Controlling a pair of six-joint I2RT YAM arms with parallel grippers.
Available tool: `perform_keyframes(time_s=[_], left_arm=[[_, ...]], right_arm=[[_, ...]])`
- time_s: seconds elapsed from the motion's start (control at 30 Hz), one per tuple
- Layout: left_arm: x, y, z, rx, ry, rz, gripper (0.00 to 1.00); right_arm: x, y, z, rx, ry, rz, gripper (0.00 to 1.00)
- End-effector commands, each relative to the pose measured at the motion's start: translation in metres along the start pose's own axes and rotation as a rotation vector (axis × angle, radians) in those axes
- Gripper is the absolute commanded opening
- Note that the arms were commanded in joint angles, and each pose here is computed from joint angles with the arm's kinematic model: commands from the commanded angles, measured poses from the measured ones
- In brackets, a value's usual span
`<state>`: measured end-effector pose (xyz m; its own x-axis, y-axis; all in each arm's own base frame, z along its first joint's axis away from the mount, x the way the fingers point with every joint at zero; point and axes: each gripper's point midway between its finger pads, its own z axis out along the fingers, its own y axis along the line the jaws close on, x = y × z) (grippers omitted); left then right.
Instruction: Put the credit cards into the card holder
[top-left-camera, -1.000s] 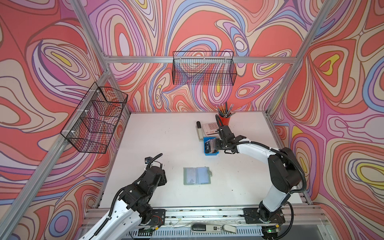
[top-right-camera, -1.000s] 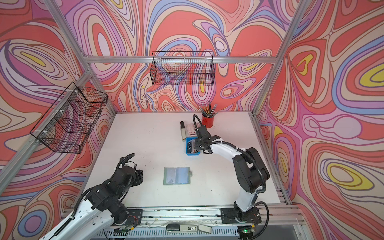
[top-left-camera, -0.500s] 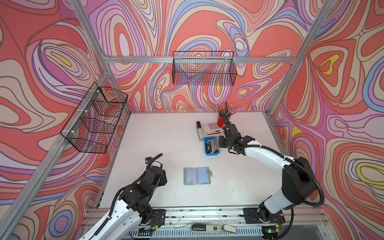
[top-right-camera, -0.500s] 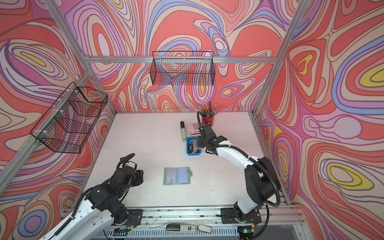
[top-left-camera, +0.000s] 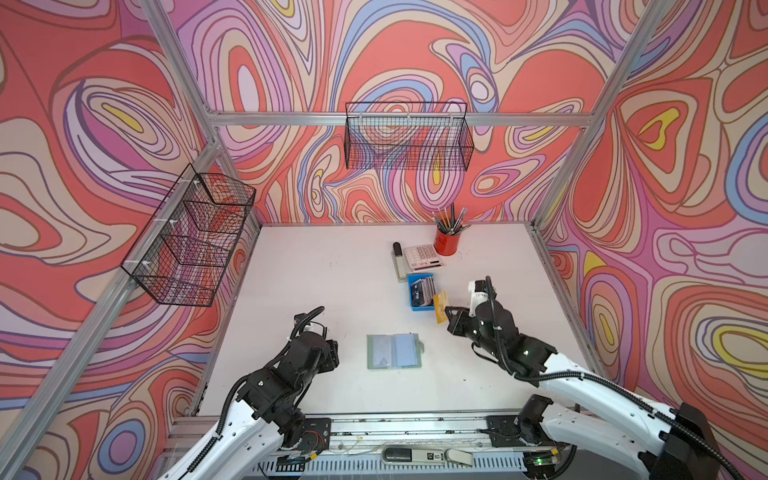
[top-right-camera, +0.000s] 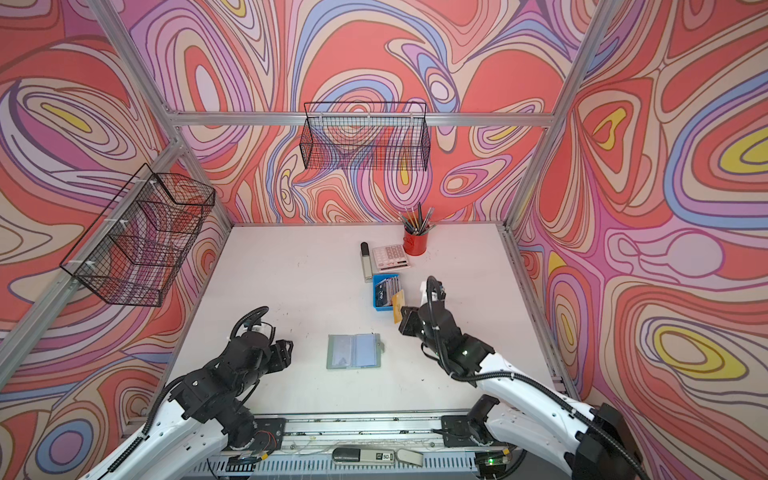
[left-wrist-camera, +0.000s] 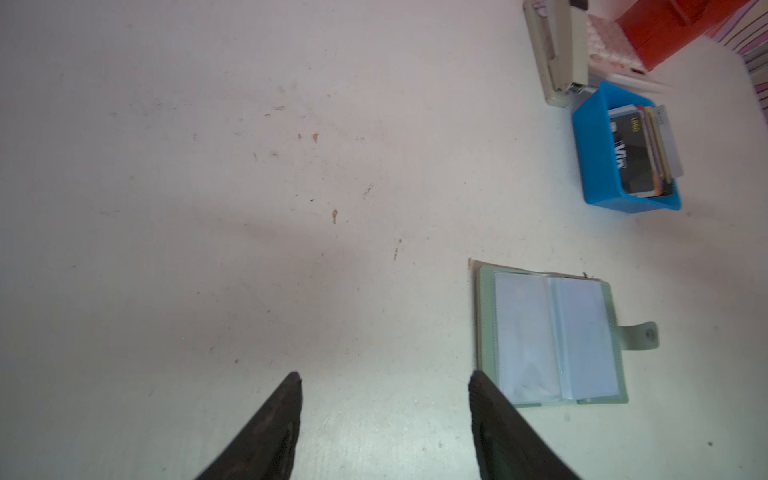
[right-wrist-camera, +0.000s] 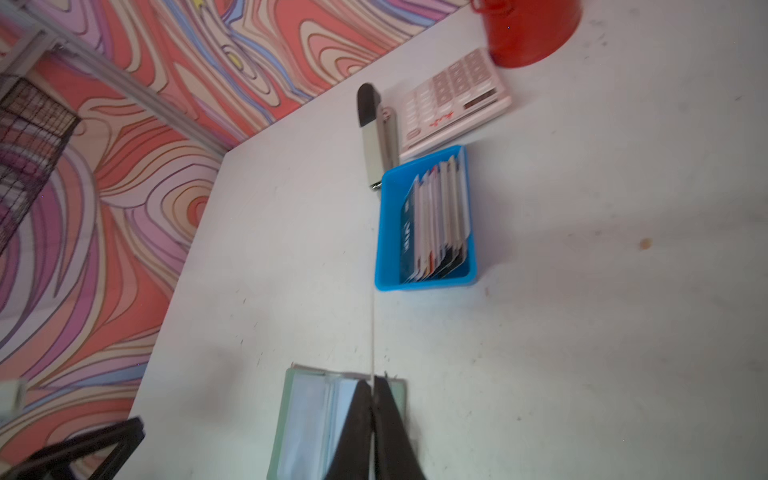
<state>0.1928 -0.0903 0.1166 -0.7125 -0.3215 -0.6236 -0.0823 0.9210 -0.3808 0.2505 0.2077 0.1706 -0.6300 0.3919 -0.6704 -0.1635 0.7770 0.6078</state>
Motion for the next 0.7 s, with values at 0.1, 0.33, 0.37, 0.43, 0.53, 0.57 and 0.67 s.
perform_keyframes(time_s=[0.1, 0.33, 0.37, 0.43, 0.53, 0.57, 0.67], left_arm=[[0.015, -0.030, 0.011, 0.145, 0.092, -0.059, 0.62], [0.032, -0.037, 0.028, 0.160, 0.178, -0.041, 0.60], [0.037, -0.036, 0.031, 0.160, 0.193, -0.039, 0.60], [0.047, -0.034, 0.037, 0.167, 0.221, -0.037, 0.60], [0.065, -0.027, 0.039, 0.165, 0.284, -0.030, 0.57], [0.074, -0.022, 0.040, 0.159, 0.307, -0.036, 0.57], [0.100, -0.014, 0.045, 0.192, 0.356, -0.111, 0.56]], right_arm=[[0.029, 0.027, -0.007, -0.113, -0.136, 0.124, 0.00], [0.087, 0.056, 0.004, -0.157, -0.086, 0.080, 0.00], [0.095, 0.061, 0.006, -0.160, -0.071, 0.074, 0.00], [0.110, 0.069, 0.011, -0.178, -0.051, 0.072, 0.00], [0.129, 0.073, 0.016, -0.197, -0.030, 0.065, 0.00], [0.133, 0.074, 0.017, -0.196, -0.027, 0.060, 0.00], [0.142, 0.068, 0.018, -0.183, -0.033, 0.057, 0.00]])
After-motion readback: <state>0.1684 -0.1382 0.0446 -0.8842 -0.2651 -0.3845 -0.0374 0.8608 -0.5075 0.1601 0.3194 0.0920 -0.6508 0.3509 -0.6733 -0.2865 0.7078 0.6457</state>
